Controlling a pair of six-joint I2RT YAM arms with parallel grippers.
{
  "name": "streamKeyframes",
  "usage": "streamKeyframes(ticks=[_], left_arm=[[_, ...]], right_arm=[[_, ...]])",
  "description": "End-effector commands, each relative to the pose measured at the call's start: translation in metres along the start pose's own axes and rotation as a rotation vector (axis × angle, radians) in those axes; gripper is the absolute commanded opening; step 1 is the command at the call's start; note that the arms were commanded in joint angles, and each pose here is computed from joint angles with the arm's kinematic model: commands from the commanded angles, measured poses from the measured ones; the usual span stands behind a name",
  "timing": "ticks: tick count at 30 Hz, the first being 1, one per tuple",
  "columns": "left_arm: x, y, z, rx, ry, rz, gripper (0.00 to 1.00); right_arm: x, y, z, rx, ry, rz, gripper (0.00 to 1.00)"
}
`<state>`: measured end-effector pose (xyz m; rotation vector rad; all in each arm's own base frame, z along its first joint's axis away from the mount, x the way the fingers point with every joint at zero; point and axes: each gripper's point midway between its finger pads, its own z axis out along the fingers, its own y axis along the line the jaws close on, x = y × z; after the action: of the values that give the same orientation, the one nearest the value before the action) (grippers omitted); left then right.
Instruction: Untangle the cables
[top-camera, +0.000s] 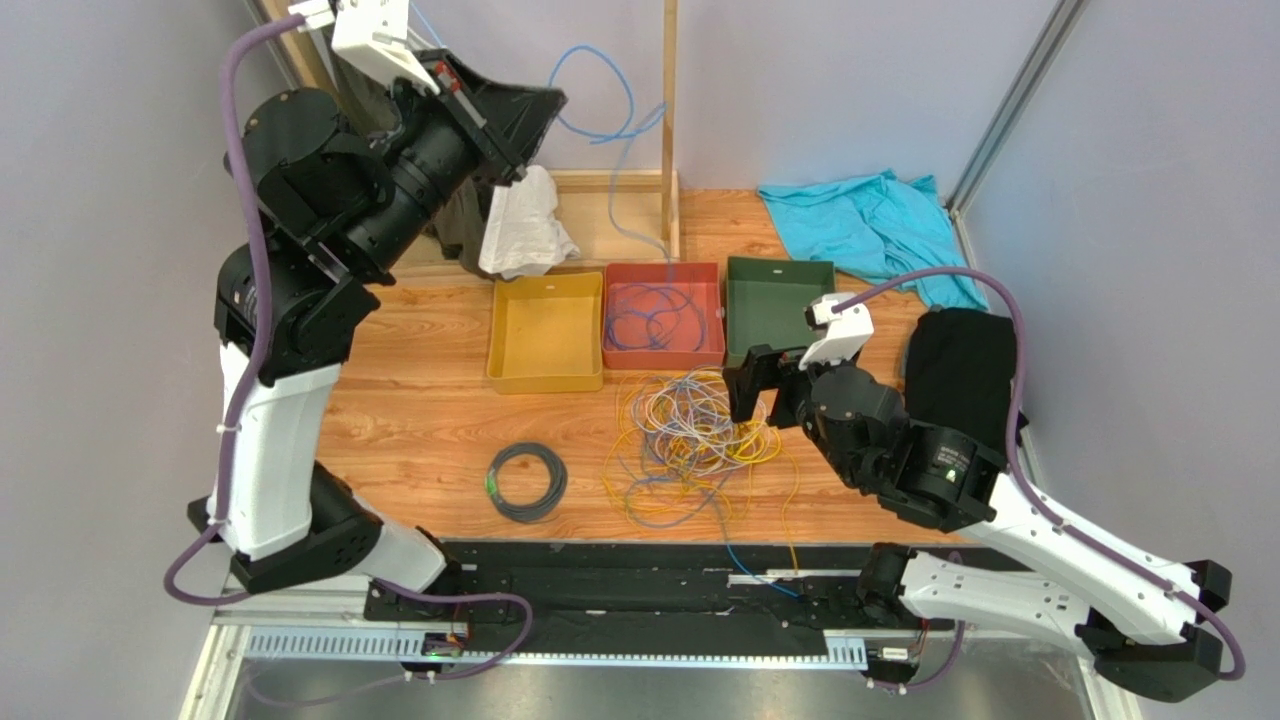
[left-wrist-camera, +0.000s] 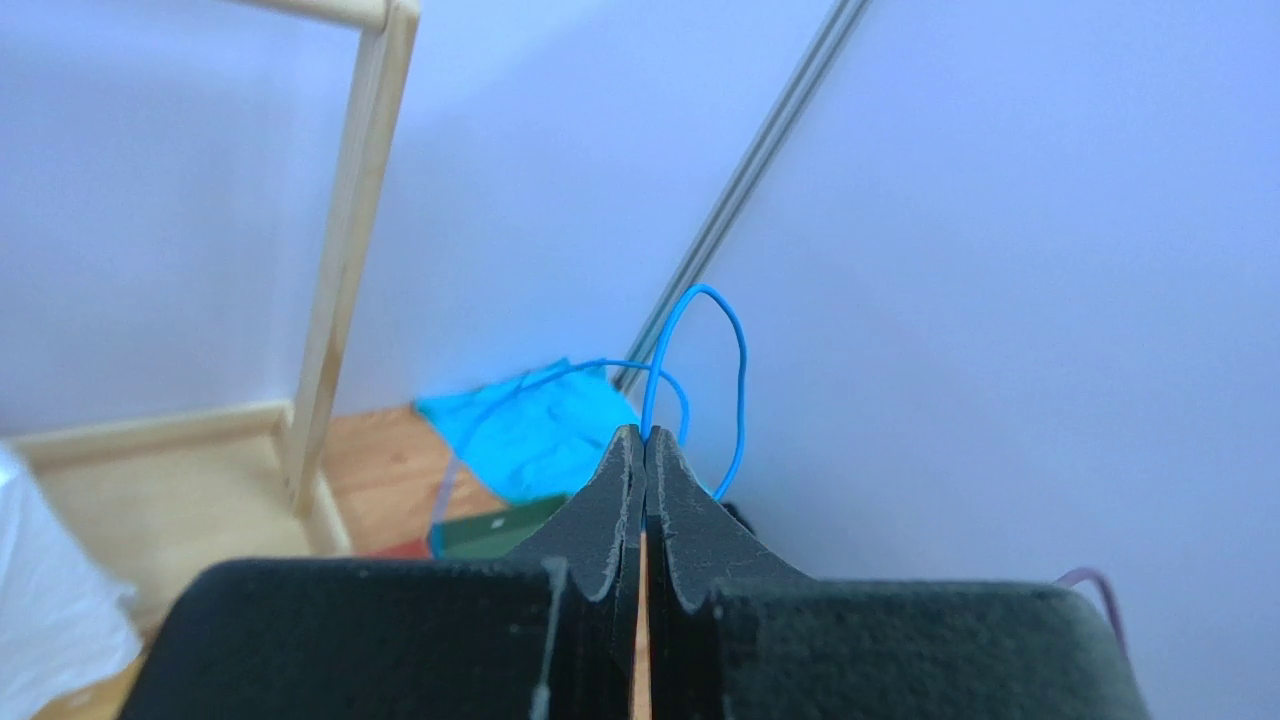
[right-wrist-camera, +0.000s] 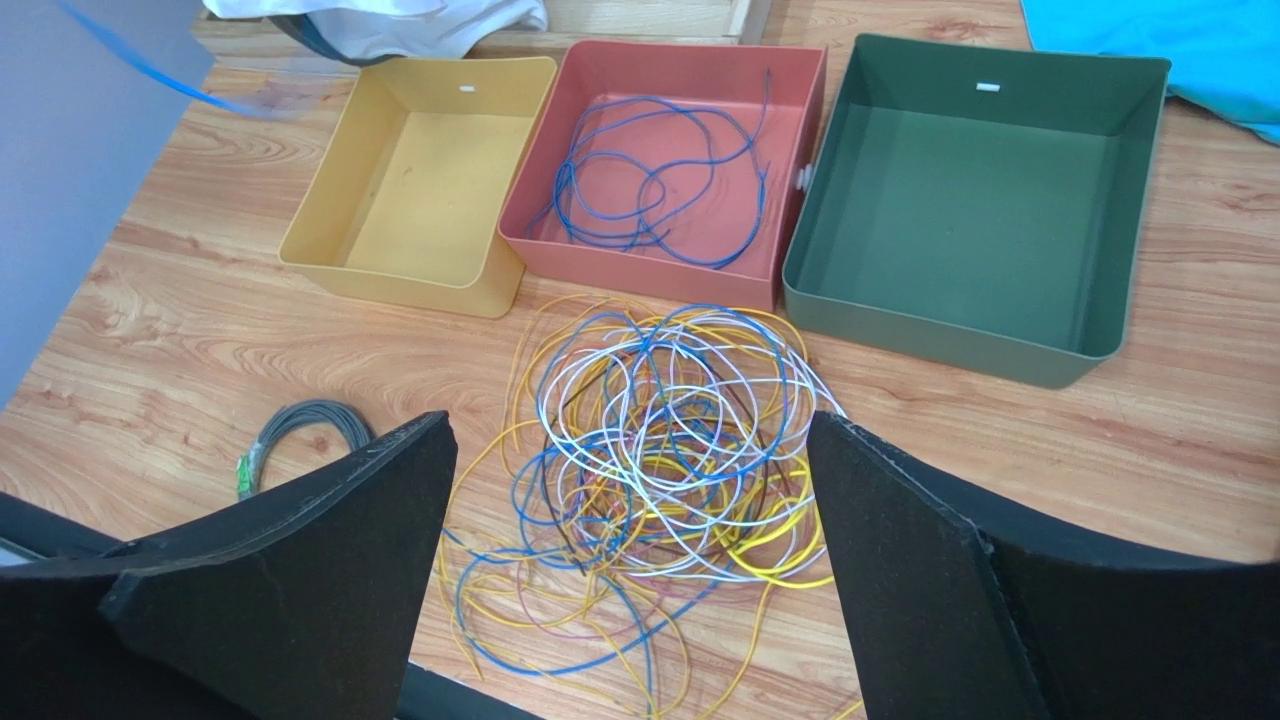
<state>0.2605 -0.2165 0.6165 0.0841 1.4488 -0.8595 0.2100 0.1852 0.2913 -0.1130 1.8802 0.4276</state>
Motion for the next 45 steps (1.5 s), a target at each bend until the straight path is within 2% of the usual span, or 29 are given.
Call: streamKeyframes(ticks=[1, 5, 9, 19, 28, 32, 42, 43, 45], left_arm=[[-0.036, -0.035, 0.004, 0.138, -0.105, -0.026, 0.0], [-0.055, -0.043, 0.012, 0.17, -0.188, -0.027, 0.0], [-0.048, -0.031, 0.026, 0.112, -0.187, -0.003, 0.0], [0.037, 0.026, 0.09, -0.078, 0.003, 0.05, 0.0], [0.074, 0.087, 0.133, -0.226, 0.057, 0.03, 0.0], [0.083, 0.105, 0.144, -0.249, 0.068, 0.015, 0.0], [0.169, 0.136, 0.149, -0.28, 0.231, -0.028, 0.0], [0.16, 0.132, 0.145, -0.27, 0.204, -0.029, 0.0], [0.168, 0.138, 0.14, -0.288, 0.215, -0.023, 0.0]], right_arm=[[0.008, 0.003, 0.005, -0.014, 0.002, -0.016, 0.93], [0.013, 0.005, 0.005, -0.025, 0.01, 0.003, 0.93], [0.01, 0.002, 0.0, -0.03, -0.002, 0.029, 0.92], [-0.009, -0.027, -0.032, -0.003, -0.06, 0.061, 0.91], [-0.012, -0.049, -0.041, 0.055, -0.109, 0.061, 0.91], [-0.011, -0.059, -0.044, 0.082, -0.124, 0.041, 0.91], [-0.008, -0.066, -0.043, 0.115, -0.126, -0.008, 0.92], [-0.006, -0.067, -0.043, 0.115, -0.123, -0.011, 0.92], [-0.006, -0.067, -0.043, 0.118, -0.124, -0.008, 0.92]])
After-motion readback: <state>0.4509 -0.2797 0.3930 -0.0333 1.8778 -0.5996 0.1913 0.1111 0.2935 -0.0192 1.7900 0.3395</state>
